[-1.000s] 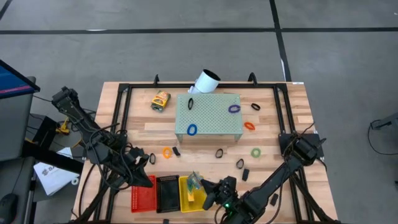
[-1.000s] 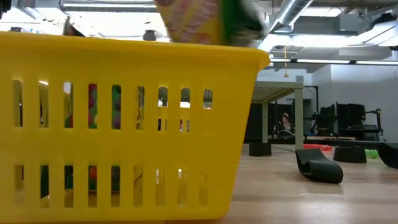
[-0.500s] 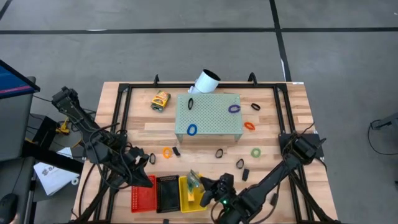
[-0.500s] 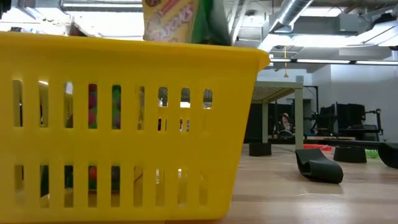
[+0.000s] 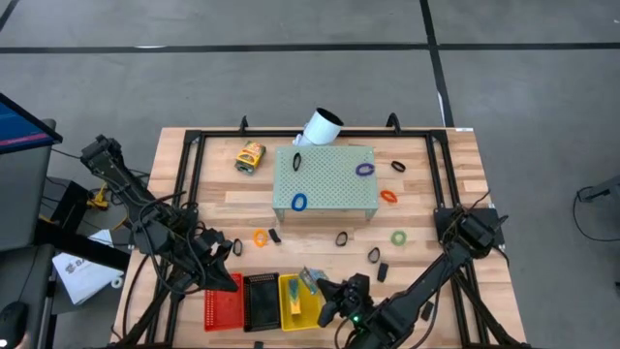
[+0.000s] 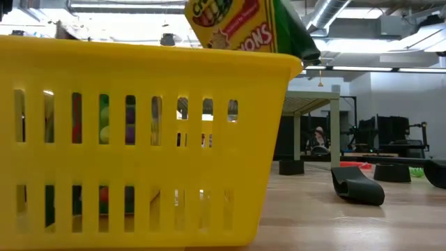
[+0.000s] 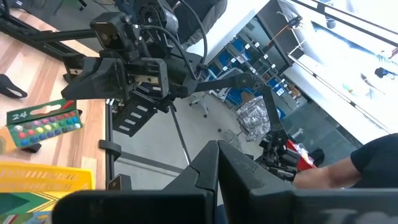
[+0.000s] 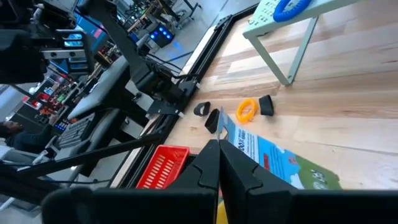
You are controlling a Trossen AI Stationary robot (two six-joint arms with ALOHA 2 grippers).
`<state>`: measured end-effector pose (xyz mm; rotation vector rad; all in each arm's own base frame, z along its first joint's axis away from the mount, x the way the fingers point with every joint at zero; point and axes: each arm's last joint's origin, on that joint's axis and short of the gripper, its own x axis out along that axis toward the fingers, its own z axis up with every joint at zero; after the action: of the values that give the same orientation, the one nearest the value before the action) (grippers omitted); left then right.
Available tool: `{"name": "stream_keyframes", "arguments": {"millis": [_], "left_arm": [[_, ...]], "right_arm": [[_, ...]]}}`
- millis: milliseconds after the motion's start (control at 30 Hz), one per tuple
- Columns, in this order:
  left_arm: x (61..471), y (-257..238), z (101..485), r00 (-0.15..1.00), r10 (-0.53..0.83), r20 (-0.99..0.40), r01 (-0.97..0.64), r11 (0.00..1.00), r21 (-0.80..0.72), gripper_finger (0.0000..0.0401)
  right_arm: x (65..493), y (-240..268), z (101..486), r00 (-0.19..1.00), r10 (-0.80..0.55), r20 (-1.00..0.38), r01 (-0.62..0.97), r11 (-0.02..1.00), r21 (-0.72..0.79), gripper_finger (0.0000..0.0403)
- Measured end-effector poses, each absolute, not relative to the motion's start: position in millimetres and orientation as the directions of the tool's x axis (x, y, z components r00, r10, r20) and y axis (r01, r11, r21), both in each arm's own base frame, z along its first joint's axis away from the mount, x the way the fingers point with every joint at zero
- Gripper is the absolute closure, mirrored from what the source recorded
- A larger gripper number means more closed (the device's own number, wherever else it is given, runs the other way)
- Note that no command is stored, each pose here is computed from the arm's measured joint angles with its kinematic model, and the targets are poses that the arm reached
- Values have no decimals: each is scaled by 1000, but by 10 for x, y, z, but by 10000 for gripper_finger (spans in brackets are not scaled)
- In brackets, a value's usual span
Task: Pick & Place Office Desk Supplies
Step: Put the yellow crayon box into the yellow bin
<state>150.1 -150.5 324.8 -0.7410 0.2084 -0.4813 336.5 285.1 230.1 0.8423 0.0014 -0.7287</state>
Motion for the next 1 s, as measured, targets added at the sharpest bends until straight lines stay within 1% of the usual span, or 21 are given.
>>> {"name": "stream_keyframes", "arguments": {"millis": [533, 733, 833, 1000], "left_arm": [[1501, -1504, 3248, 872, -490, -15, 346, 637, -688, 401], [1501, -1504, 3248, 872, -490, -15, 347, 638, -688, 401], [1499, -1507, 3247, 867, -498, -15, 352, 635, -688, 401], [1491, -1516, 3247, 860, -510, -16, 362, 631, -686, 401]], "right_arm": [[3482, 2780, 2245, 757, -558, -340, 610, 415, 675, 403], [3608, 2733, 2279, 770, -541, -339, 589, 398, 703, 403], [3693, 2705, 2316, 781, -535, -321, 571, 405, 714, 403], [3790, 2646, 2338, 793, -507, -338, 568, 415, 711, 403]]}}
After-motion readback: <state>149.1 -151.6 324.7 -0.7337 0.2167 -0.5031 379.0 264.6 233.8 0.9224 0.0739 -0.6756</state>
